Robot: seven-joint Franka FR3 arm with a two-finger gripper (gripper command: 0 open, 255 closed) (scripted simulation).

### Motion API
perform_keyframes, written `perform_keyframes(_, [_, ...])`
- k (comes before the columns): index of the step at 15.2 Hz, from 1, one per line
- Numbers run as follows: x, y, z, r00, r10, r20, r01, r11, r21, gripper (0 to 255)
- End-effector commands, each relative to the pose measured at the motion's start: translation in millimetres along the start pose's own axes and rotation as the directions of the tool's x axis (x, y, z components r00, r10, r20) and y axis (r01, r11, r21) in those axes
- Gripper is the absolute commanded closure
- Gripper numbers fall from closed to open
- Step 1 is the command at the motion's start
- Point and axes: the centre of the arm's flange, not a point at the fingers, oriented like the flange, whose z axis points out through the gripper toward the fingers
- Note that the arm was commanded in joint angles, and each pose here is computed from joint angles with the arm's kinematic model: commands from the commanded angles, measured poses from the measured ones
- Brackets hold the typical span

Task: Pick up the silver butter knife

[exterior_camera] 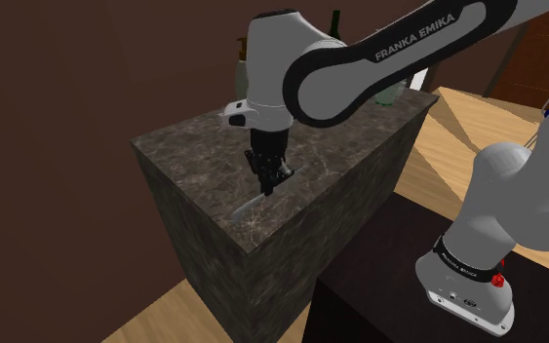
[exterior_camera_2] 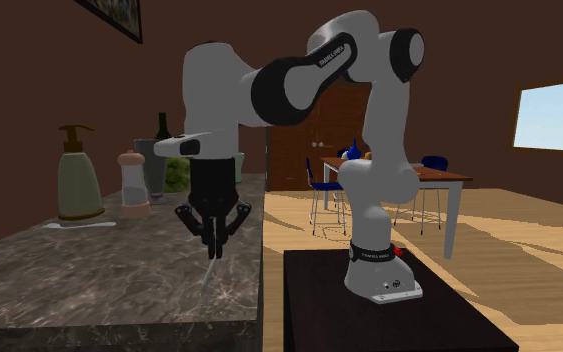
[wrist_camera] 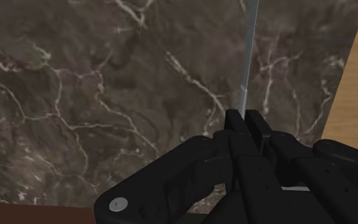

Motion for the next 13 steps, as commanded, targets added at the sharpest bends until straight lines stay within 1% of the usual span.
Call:
perform_keyframes(1, [1, 0, -11, 1.0, 0.0, 0.0, 0.0, 1.0, 0.0, 255])
perform_keyframes(11, [4, 1, -64, 1.0, 0.0, 0.0, 0.0, 1.0, 0.0, 255])
perform_keyframes(13, [4, 1, -64, 1.0, 0.0, 0.0, 0.0, 1.0, 0.0, 255])
